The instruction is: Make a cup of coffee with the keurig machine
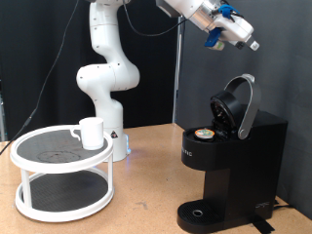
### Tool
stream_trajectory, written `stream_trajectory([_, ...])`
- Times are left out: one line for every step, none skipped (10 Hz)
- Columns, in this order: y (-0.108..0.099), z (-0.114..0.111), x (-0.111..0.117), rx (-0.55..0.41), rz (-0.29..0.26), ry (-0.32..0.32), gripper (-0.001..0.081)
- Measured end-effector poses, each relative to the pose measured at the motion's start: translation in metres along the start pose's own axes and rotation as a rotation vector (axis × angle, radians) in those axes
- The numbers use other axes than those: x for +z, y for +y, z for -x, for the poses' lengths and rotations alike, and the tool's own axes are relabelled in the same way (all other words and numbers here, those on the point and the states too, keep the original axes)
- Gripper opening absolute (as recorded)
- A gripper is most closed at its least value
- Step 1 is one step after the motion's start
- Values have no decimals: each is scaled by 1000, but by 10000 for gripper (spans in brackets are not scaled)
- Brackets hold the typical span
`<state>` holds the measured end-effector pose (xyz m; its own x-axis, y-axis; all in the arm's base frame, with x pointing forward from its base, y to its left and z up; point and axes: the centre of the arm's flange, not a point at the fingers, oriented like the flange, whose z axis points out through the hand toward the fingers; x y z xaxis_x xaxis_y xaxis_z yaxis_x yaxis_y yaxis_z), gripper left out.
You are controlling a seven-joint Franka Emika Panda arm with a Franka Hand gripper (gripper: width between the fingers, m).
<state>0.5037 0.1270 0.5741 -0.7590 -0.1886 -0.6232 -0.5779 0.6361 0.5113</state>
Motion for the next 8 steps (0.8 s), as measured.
stream_trajectory([1,0,4,6,23,22,734])
stream_trajectory([3,3,9,12,56,52,734])
stream_trajectory([5,9,15,11,89,88,734])
stream_trajectory([5,16,23,4,104,110,734])
stream_trajectory([7,22,33,-12,119,139,734])
stream_trajectory([9,28,41,-28,129,157,734])
stream_trajectory([13,32,48,-45,133,169,734])
stream_trajectory([17,33,55,-60,134,183,734])
